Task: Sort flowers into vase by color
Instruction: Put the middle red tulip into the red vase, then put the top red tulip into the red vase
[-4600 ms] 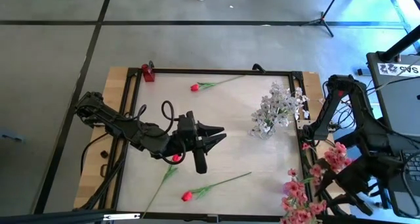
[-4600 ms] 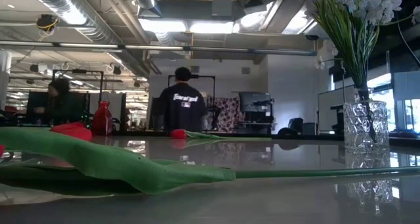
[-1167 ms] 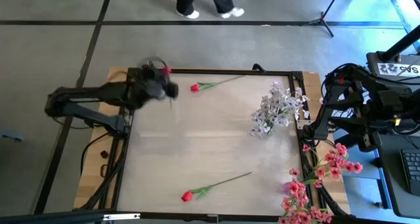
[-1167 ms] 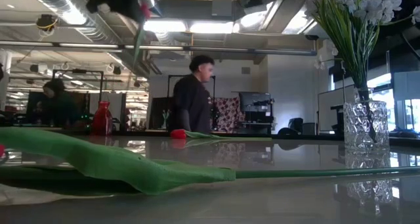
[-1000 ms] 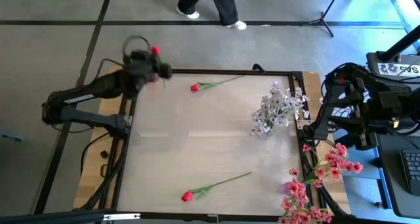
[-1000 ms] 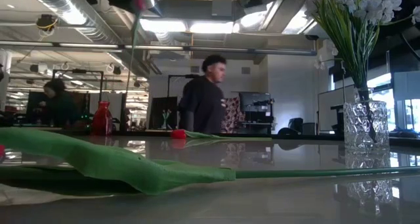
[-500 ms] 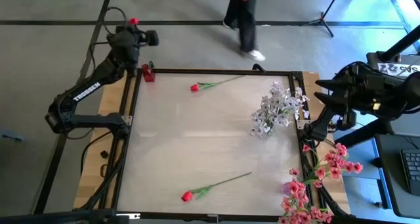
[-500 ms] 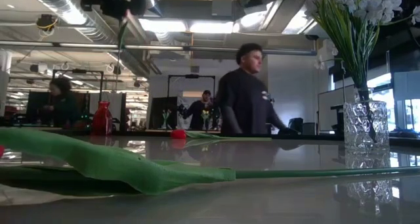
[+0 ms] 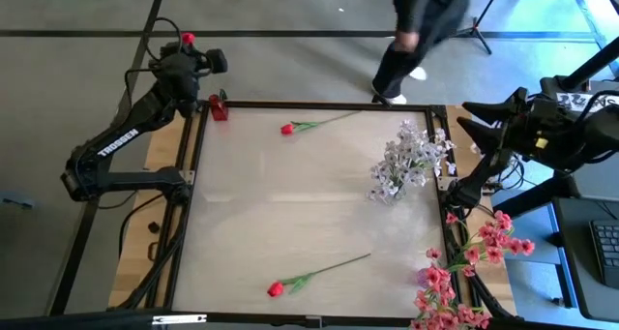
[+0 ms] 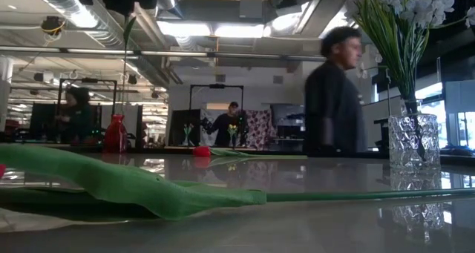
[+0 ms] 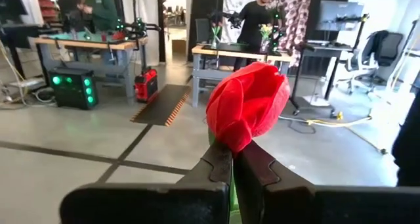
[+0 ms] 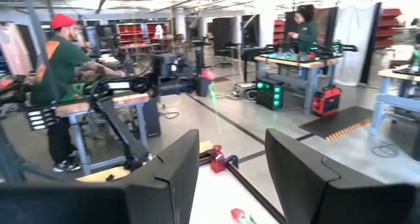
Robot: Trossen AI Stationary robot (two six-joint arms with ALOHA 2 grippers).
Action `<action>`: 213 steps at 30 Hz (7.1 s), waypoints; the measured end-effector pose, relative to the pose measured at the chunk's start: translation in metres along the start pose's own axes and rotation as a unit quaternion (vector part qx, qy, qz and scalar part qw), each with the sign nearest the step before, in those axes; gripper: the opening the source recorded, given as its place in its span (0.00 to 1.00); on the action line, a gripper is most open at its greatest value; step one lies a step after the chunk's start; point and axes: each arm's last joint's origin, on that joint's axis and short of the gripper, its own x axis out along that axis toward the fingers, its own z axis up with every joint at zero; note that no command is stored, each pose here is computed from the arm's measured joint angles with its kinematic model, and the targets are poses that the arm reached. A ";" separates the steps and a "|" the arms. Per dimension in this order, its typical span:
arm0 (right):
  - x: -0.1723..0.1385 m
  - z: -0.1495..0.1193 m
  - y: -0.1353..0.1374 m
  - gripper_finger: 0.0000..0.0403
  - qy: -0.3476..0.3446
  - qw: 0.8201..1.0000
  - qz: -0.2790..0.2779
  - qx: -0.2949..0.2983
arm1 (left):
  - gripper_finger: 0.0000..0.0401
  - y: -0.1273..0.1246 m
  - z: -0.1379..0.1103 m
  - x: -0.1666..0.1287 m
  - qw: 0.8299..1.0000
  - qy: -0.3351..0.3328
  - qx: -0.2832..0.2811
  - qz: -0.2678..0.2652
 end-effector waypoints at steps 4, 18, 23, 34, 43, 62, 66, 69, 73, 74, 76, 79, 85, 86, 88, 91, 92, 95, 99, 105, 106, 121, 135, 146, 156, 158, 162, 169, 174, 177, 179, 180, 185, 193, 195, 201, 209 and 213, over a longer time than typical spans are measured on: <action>0.003 0.000 -0.001 0.43 -0.002 1.000 -0.015 0.001 | 0.00 0.002 -0.001 -0.001 1.000 0.004 0.008 0.004; 0.007 0.001 -0.002 0.43 -0.005 1.000 -0.011 0.001 | 0.00 0.009 -0.016 0.012 0.998 0.055 -0.023 0.024; 0.007 0.001 -0.002 0.43 -0.005 1.000 -0.012 0.014 | 0.06 0.013 -0.030 0.021 0.993 0.097 -0.047 0.051; 0.007 0.001 -0.002 0.43 -0.005 1.000 -0.012 0.014 | 0.25 0.025 -0.052 0.025 0.976 0.212 -0.020 0.047; 0.007 0.001 -0.002 0.43 -0.005 1.000 -0.011 0.014 | 0.35 0.037 -0.067 0.021 0.934 0.356 -0.010 -0.001; 0.007 0.001 -0.002 0.43 -0.005 1.000 -0.012 0.020 | 0.37 0.044 -0.064 0.008 0.894 0.445 0.021 -0.044; 0.007 0.001 -0.005 0.43 -0.006 1.000 -0.015 0.023 | 0.37 0.053 -0.041 -0.004 0.882 0.466 0.038 -0.049; 0.006 0.002 -0.007 0.43 -0.006 1.000 -0.015 0.024 | 0.37 0.059 -0.026 -0.015 0.863 0.499 0.035 -0.067; 0.006 0.003 -0.011 0.43 -0.007 1.000 -0.016 0.024 | 0.37 0.058 -0.023 -0.027 0.821 0.556 0.014 -0.127; 0.006 0.003 -0.011 0.43 -0.007 1.000 -0.016 0.024 | 0.37 0.056 -0.024 -0.030 0.815 0.561 0.011 -0.143; 0.005 0.003 -0.013 0.43 -0.007 1.000 -0.016 0.026 | 0.37 0.048 -0.028 -0.036 0.804 0.570 0.019 -0.168; 0.005 0.003 -0.014 0.43 -0.007 1.000 -0.017 0.026 | 0.37 0.031 -0.037 -0.046 0.802 0.560 0.027 -0.204; 0.005 0.004 -0.016 0.43 -0.008 0.999 -0.016 0.027 | 0.37 -0.017 -0.069 -0.064 0.810 0.511 -0.006 -0.288; 0.004 0.004 -0.017 0.43 -0.008 0.999 -0.016 0.028 | 0.37 -0.025 -0.077 -0.067 0.817 0.499 -0.009 -0.290; 0.004 0.004 -0.018 0.43 -0.008 0.999 -0.016 0.029 | 0.37 -0.042 -0.093 -0.073 0.833 0.476 -0.013 -0.282; 0.004 0.004 -0.018 0.43 -0.008 0.999 -0.016 0.030 | 0.37 -0.065 -0.118 -0.081 0.847 0.461 -0.002 -0.265; 0.004 0.004 -0.018 0.43 -0.008 0.999 -0.016 0.029 | 0.37 -0.073 -0.126 -0.083 0.849 0.460 0.001 -0.259; 0.004 0.004 -0.018 0.43 -0.008 0.999 -0.016 0.029 | 0.37 -0.095 -0.147 -0.086 0.855 0.459 -0.007 -0.241; 0.004 0.004 -0.018 0.43 -0.008 0.999 -0.016 0.030 | 0.37 -0.122 -0.176 -0.081 0.863 0.461 -0.076 -0.193; 0.004 0.004 -0.018 0.43 -0.008 0.999 -0.016 0.029 | 0.37 -0.154 -0.215 -0.072 0.849 0.472 -0.187 -0.146; 0.004 0.004 -0.018 0.43 -0.008 0.999 -0.016 0.029 | 0.37 -0.156 -0.220 -0.069 0.846 0.473 -0.211 -0.130; 0.003 0.005 -0.023 0.43 -0.009 0.999 -0.017 0.038 | 0.37 -0.175 -0.280 -0.001 0.710 0.440 -0.544 0.080; 0.003 0.005 -0.024 0.43 -0.009 0.999 -0.025 0.040 | 0.36 -0.168 -0.299 0.032 0.629 0.422 -0.631 0.167; 0.003 0.005 -0.024 0.43 -0.009 0.999 -0.024 0.045 | 0.07 -0.166 -0.298 0.026 0.642 0.456 -0.594 0.164; 0.004 0.004 -0.017 0.43 -0.008 0.999 -0.024 0.046 | 0.02 -0.138 -0.243 -0.038 0.735 0.521 -0.409 0.145; 0.005 0.003 -0.016 0.43 -0.008 0.999 -0.024 0.044 | 0.02 -0.128 -0.225 -0.056 0.745 0.533 -0.379 0.129; 0.005 0.003 -0.017 0.43 -0.008 0.999 -0.024 0.044 | 0.02 -0.104 -0.190 -0.083 0.764 0.544 -0.332 0.099; 0.004 0.004 -0.019 0.43 -0.008 0.999 -0.025 0.046 | 0.02 -0.062 -0.167 -0.094 0.779 0.600 -0.156 0.094; 0.004 0.004 -0.020 0.43 -0.008 0.999 -0.025 0.046 | 0.02 -0.061 -0.164 -0.082 0.766 0.628 -0.128 0.054; 0.004 0.004 -0.020 0.43 -0.008 0.999 -0.025 0.046 | 0.03 -0.065 -0.165 -0.073 0.764 0.633 -0.121 0.025; 0.004 0.004 -0.020 0.43 -0.008 0.999 -0.024 0.046 | 0.03 -0.067 -0.171 -0.066 0.757 0.641 -0.126 0.007; 0.004 0.004 -0.020 0.43 -0.008 0.999 -0.023 0.046 | 0.04 -0.067 -0.175 -0.063 0.752 0.647 -0.129 0.000; 0.004 0.003 -0.019 0.43 -0.008 0.999 0.002 0.038 | 0.14 -0.064 -0.204 -0.048 0.715 0.678 -0.168 -0.036; 0.004 0.000 -0.018 0.43 -0.004 1.000 0.015 0.019 | 0.29 -0.055 -0.228 -0.045 0.724 0.657 -0.211 -0.011; 0.004 0.000 -0.018 0.43 -0.003 1.000 0.015 0.015 | 0.31 -0.059 -0.228 -0.053 0.728 0.649 -0.220 -0.018; 0.004 -0.001 -0.018 0.43 -0.002 1.000 0.015 0.008 | 0.34 -0.061 -0.231 -0.072 0.738 0.635 -0.230 0.014; 0.003 -0.001 -0.022 0.43 -0.002 1.000 0.015 0.007 | 0.34 -0.057 -0.232 -0.067 0.713 0.661 -0.229 0.047; 0.003 -0.003 -0.022 0.43 0.000 1.000 0.018 -0.001 | 0.34 -0.067 -0.226 -0.090 0.702 0.664 -0.256 0.041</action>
